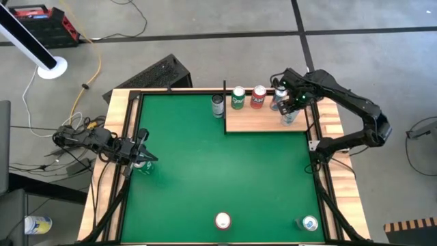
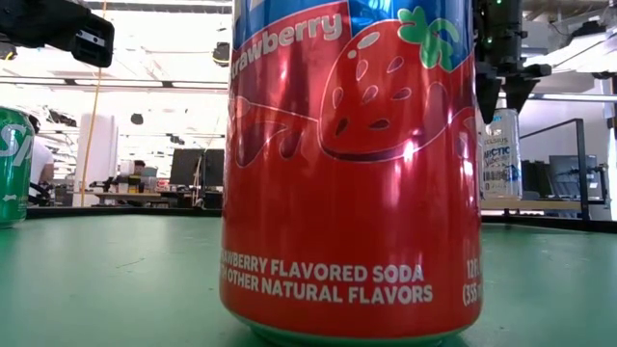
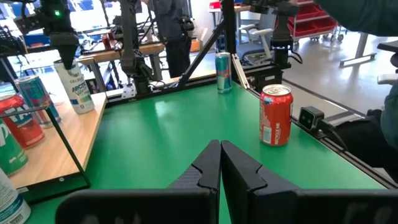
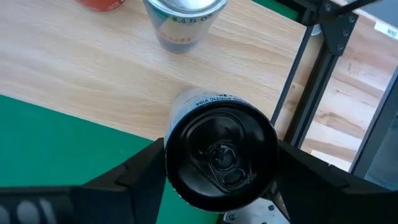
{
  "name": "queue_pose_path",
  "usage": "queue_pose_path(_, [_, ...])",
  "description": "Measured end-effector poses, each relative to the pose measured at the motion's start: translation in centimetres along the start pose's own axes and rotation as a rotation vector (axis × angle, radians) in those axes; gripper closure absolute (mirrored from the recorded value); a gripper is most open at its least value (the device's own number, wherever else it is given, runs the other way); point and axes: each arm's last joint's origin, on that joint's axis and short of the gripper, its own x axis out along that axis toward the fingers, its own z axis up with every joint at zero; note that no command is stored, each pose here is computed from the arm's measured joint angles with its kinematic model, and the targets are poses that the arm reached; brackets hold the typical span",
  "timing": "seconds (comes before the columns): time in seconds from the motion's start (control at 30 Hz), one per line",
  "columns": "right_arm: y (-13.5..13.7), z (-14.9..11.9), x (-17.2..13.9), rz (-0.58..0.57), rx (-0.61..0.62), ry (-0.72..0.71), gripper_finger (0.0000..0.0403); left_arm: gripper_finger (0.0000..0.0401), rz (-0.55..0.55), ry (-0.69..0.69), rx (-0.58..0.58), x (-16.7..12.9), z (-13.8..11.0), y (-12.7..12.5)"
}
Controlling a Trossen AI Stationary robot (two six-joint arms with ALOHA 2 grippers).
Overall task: Place canned beverage on shelf
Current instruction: Put the bottom white and blue soda can on the shelf
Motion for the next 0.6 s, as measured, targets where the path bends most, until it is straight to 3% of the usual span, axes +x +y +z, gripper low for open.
queue_pose_path(0.6, [-3.3,2.4,0.9,-0.015,-0.293,-0.065,0.0125,0.0401,0.001,0.001,0.000,0.0,0.0,0.0])
